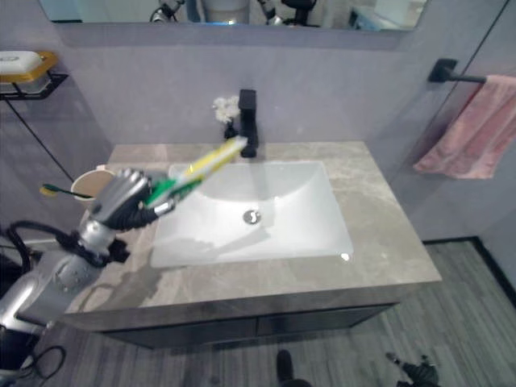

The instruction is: Put brush and paste in cup on sink, flatten towel.

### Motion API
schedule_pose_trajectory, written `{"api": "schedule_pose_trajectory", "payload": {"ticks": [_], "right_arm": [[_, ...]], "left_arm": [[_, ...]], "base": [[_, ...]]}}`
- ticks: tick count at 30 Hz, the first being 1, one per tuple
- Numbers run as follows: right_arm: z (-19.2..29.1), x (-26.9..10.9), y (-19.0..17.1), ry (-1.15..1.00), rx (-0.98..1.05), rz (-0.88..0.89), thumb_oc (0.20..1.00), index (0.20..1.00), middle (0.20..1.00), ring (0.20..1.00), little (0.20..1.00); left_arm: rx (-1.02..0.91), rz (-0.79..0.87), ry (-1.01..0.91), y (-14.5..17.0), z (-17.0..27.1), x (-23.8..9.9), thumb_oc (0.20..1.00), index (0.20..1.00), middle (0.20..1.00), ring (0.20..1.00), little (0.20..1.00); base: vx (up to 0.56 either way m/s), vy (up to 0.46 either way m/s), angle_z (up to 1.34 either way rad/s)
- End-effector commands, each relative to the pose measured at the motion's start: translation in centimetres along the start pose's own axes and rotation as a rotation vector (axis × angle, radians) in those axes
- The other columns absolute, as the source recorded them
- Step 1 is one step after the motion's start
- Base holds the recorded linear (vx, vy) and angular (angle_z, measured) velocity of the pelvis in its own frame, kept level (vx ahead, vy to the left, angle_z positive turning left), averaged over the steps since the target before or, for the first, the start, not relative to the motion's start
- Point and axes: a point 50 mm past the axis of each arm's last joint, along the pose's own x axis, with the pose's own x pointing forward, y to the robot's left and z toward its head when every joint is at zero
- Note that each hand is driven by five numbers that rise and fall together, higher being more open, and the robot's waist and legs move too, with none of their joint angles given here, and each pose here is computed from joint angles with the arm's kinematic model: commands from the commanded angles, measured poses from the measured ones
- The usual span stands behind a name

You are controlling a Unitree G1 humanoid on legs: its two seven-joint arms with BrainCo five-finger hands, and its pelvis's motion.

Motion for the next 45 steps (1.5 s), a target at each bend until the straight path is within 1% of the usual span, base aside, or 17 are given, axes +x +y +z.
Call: {"api": "schedule_pose_trajectory", "payload": {"ticks": [1,2,5,6,7,8,9,10,11,13,14,16,19,21,29,44,45], "right_arm": [[16.4,-2.2,-7.9,-0.693,-0.328,-0.370,1.000,1.000,1.000,1.000,1.000],[16.4,-2.3,-8.1,-0.693,-0.333,-0.376,1.000,1.000,1.000,1.000,1.000],[24.2,-7.9,-9.3,-1.098,-0.317,-0.532,1.000,1.000,1.000,1.000,1.000],[27.5,-10.1,-6.6,-1.303,-0.183,-0.377,1.000,1.000,1.000,1.000,1.000],[27.7,-10.1,-6.5,-1.305,-0.176,-0.372,1.000,1.000,1.000,1.000,1.000],[29.5,-12.2,-3.5,-1.439,-0.097,-0.090,1.000,1.000,1.000,1.000,1.000],[29.6,-12.2,-3.5,-1.439,-0.091,-0.081,1.000,1.000,1.000,1.000,1.000],[30.5,-13.3,-1.4,-1.487,-0.011,0.153,1.000,1.000,1.000,1.000,1.000],[31.2,-14.0,0.2,-1.496,0.071,0.318,1.000,1.000,1.000,1.000,1.000],[31.7,-14.2,1.5,-1.486,0.106,0.418,1.000,1.000,1.000,1.000,1.000],[31.7,-14.0,4.0,-1.394,0.196,0.549,1.000,1.000,1.000,1.000,1.000],[33.6,-17.1,8.8,-1.416,0.117,0.793,1.000,1.000,1.000,1.000,1.000],[33.9,-18.1,10.7,-1.381,0.137,0.935,1.000,1.000,1.000,1.000,1.000],[34.1,-20.7,12.9,-1.330,0.333,1.205,1.000,1.000,1.000,1.000,1.000],[34.8,-26.4,15.1,-1.305,0.666,1.573,1.000,1.000,1.000,1.000,1.000],[34.6,-32.4,14.9,-1.414,0.651,1.855,1.000,1.000,1.000,1.000,1.000],[34.5,-32.6,14.8,-1.419,0.648,1.866,0.840,0.840,0.840,0.840,0.840]], "left_arm": [[0.203,0.286,-0.133,4.8,1.2,3.1,0.200,0.200,0.200,0.200,0.200],[0.200,0.289,-0.134,4.8,1.3,3.1,0.200,0.200,0.200,0.200,0.200],[0.254,0.324,-0.191,5.8,2.2,4.0,0.200,0.200,0.200,0.200,0.200],[0.238,0.342,-0.243,6.0,3.0,5.1,0.200,0.200,0.200,0.200,0.200],[0.244,0.343,-0.242,6.1,2.9,5.2,0.200,0.200,0.200,0.200,0.200],[0.217,0.325,-0.271,6.2,3.3,5.6,0.200,0.200,0.200,0.200,0.200],[0.219,0.324,-0.270,6.2,3.2,5.6,0.200,0.200,0.200,0.200,0.200],[0.182,0.312,-0.287,6.0,3.5,5.9,0.200,0.200,0.200,0.200,0.200],[0.149,0.304,-0.291,5.8,3.6,6.1,0.200,0.200,0.200,0.200,0.200],[0.125,0.297,-0.290,5.6,3.6,6.3,0.200,0.200,0.200,0.200,0.200],[0.082,0.274,-0.262,4.9,3.3,6.5,0.200,0.200,0.200,0.200,0.200],[0.101,0.248,-0.257,5.2,3.0,6.6,0.200,0.200,0.200,0.200,0.200],[0.074,0.247,-0.281,5.2,3.6,6.5,0.200,0.200,0.200,0.200,0.200],[0.023,0.257,-0.317,4.9,4.5,6.4,0.200,0.200,0.200,0.200,0.200],[0.013,0.254,-0.305,4.8,4.1,5.0,0.200,0.200,0.200,0.200,0.200],[0.023,0.142,-0.259,3.5,3.2,2.7,0.200,0.200,0.200,0.200,0.200],[0.014,0.134,-0.252,3.3,3.1,2.6,0.200,0.200,0.200,0.200,0.200]], "base": [[0.00,-0.011,-0.09],[0.02,-0.009,-0.07],[0.00,-0.012,-0.18],[-0.03,-0.009,-0.08],[-0.10,-0.022,-0.08],[-0.07,-0.017,-0.10],[-0.06,-0.006,-0.20],[-0.03,-0.003,-0.23],[-0.05,-0.009,-0.20],[-0.02,-0.005,-0.05],[-0.01,0.013,0.10],[-0.05,0.011,0.02],[-0.02,-0.003,0.08],[-0.01,-0.003,0.23],[0.02,0.010,0.21],[0.01,0.021,0.10],[0.01,0.032,0.10]]}}
